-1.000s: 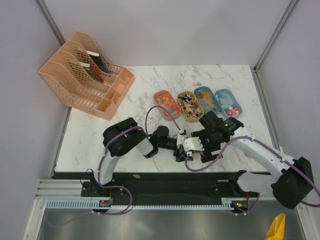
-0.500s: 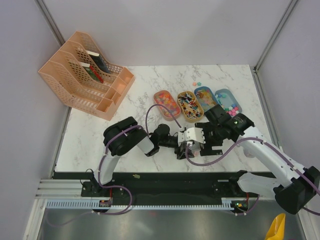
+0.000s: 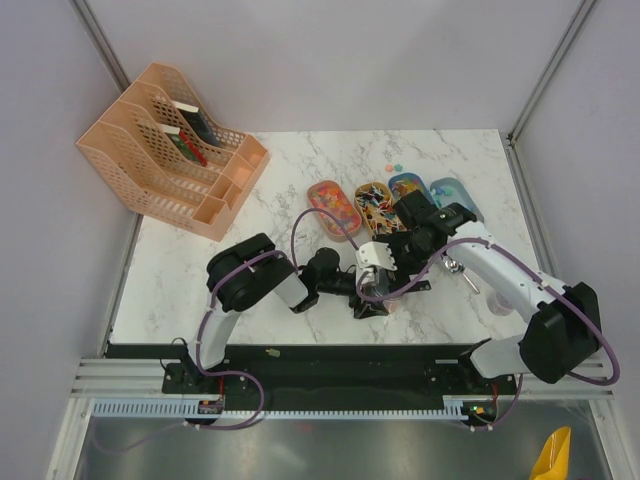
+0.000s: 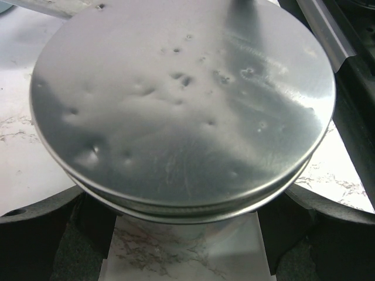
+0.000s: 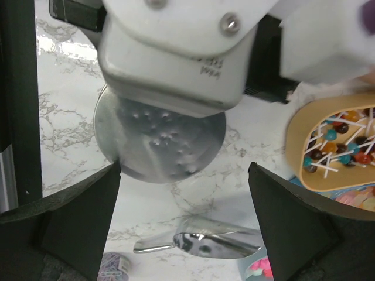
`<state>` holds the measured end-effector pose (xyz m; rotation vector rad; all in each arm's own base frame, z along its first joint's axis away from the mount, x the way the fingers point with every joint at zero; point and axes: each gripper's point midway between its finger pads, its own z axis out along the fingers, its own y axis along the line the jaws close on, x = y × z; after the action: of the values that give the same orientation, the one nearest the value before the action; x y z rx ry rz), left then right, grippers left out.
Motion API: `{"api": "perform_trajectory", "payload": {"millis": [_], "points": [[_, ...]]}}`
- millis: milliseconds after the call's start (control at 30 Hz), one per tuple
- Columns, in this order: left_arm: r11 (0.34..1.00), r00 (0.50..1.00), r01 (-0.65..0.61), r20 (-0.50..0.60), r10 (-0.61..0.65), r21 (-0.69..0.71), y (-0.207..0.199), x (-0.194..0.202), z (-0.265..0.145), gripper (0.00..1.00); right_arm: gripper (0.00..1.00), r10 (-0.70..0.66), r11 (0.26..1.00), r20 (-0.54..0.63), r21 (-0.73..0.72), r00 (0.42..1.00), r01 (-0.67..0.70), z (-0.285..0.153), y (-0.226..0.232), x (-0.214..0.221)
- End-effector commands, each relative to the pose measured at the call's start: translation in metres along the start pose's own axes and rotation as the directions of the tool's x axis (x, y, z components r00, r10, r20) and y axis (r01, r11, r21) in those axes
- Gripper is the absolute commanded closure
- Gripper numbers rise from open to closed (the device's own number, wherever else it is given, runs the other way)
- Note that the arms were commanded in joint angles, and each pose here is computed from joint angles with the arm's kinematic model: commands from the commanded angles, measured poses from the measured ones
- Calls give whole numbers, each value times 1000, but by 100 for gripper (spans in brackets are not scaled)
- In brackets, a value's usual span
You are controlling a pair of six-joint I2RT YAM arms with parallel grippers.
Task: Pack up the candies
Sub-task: Screw the bottle lid onto the packing bottle.
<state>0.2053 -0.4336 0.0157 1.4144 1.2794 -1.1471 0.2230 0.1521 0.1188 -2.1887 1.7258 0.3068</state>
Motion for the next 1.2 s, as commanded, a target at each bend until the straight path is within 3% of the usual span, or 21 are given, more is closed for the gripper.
{"api": "perform_trajectory", "payload": {"millis": [0, 333, 1167], "points": [[973, 942, 218, -244, -229, -69, -18, 84, -24, 98, 2, -74, 997, 116, -15, 991, 76, -9, -9, -26], [972, 942, 221, -243, -233, -77, -16, 83, -23, 98, 2, -73, 983, 97, -161, 993, 88, 4, 5, -21], [967, 932, 235, -258, -254, -101, -11, 89, -22, 98, 2, -55, 966, 34, -251, 998, 62, 6, 36, -6]]}}
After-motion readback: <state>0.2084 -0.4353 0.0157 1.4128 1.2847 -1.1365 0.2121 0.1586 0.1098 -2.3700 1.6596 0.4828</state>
